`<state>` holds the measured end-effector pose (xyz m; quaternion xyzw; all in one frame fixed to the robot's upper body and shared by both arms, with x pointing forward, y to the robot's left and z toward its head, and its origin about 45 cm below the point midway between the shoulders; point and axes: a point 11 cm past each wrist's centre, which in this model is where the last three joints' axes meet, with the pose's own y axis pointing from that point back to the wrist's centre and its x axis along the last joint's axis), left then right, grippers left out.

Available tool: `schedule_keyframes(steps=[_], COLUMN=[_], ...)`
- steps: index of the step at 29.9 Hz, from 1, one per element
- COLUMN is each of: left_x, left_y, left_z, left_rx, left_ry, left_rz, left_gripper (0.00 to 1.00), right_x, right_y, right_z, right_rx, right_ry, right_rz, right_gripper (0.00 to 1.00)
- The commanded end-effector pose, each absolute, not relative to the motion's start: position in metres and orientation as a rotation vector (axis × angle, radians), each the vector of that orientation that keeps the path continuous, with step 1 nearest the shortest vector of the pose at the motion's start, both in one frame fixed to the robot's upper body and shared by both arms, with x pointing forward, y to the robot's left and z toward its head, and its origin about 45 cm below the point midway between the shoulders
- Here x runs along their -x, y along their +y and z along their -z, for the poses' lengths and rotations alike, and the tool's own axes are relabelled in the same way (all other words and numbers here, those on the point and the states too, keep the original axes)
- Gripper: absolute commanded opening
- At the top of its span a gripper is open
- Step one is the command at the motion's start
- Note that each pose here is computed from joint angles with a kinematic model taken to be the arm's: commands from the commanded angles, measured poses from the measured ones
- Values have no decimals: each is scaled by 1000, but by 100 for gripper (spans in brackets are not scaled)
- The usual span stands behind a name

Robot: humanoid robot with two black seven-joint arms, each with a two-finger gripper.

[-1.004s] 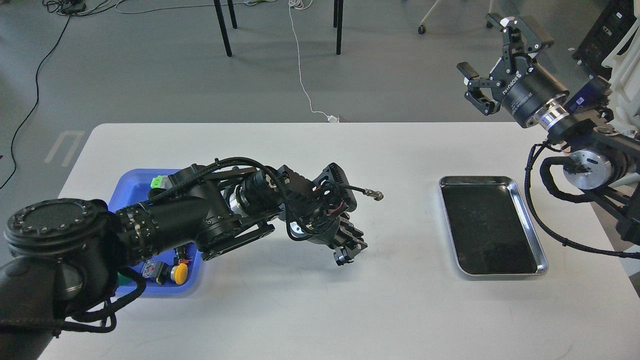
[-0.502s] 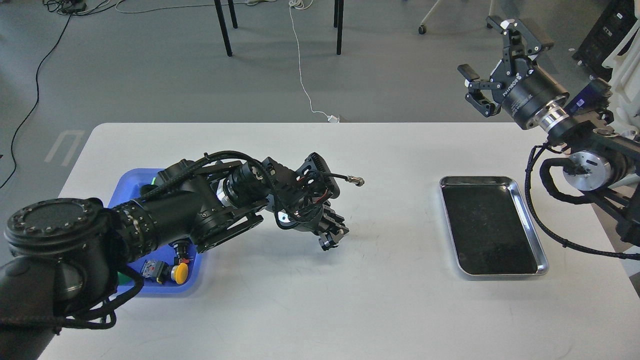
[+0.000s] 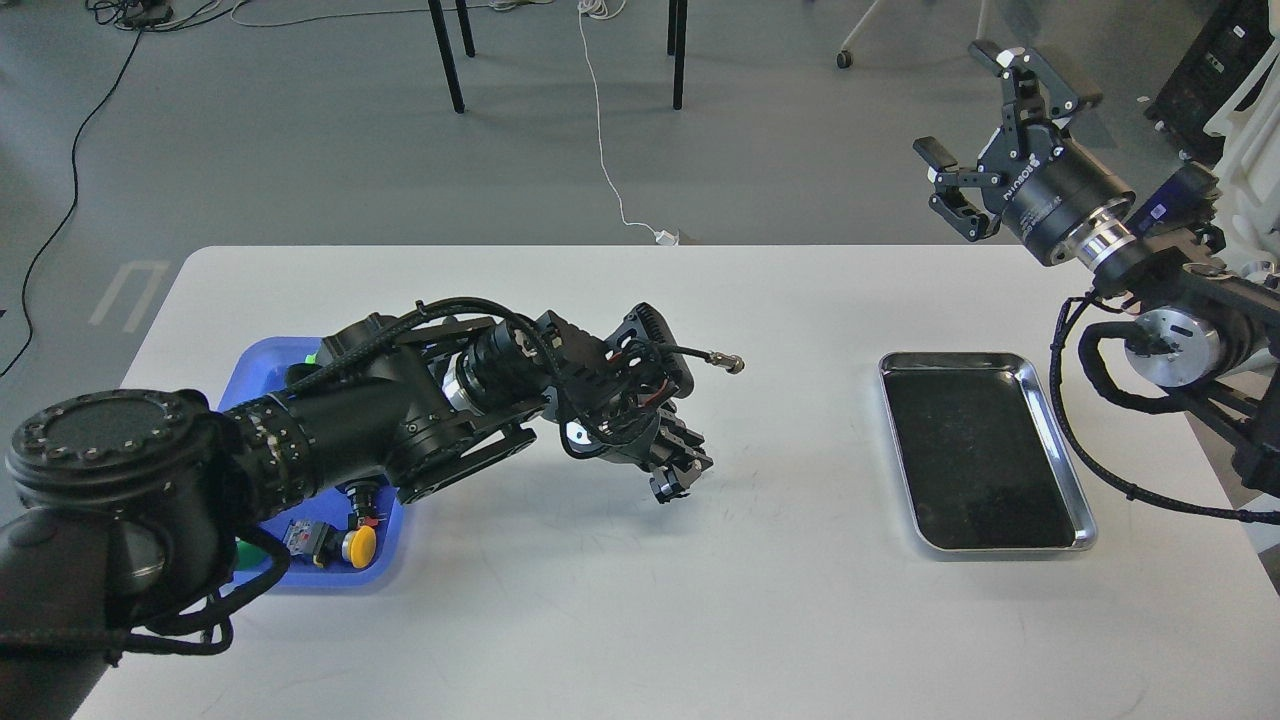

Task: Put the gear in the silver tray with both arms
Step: 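Lift the black gear and carry it toward the table center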

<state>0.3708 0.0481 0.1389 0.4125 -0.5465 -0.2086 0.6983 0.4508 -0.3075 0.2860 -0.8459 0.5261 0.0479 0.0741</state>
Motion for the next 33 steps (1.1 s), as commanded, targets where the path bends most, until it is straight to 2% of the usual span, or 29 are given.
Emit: schedule_keyframes(steps=[1, 13, 14, 16, 19, 25, 30, 33], left_x=[-370, -363, -363, -361, -356, -359, -369, -397], left_y=[48, 52, 52, 51, 47, 42, 22, 66], left_z=[-138, -127, -127, -126, -127, -134, -174, -197], left_rx=[-918, -923, -923, -920, -901, -880, -698, -628], left_ry=[-1217, -1201, -1201, -1198, -1205, -1213, -1079, -903], left_rz=[466, 490, 490, 494, 503, 478, 255, 24], left_gripper=[14, 20, 23, 38, 80, 90, 95, 96], right_x=[-451, -451, -451, -451, -451, -451, -448, -443], right_y=[-308, -309, -309, -309, -309, -313, -326, -332], right_z=[-286, -285, -285, -286, -285, -287, -291, -288], right_rx=[2538, 2539, 2537, 2537, 2537, 2534, 2551, 2643], right_ry=[1581, 1584, 1584, 1586, 1587, 1597, 1612, 1619], right_rz=[-142, -144, -144, -142, -145, -136, -103, -13], right_gripper=[99, 99, 99, 99, 99, 99, 99, 99])
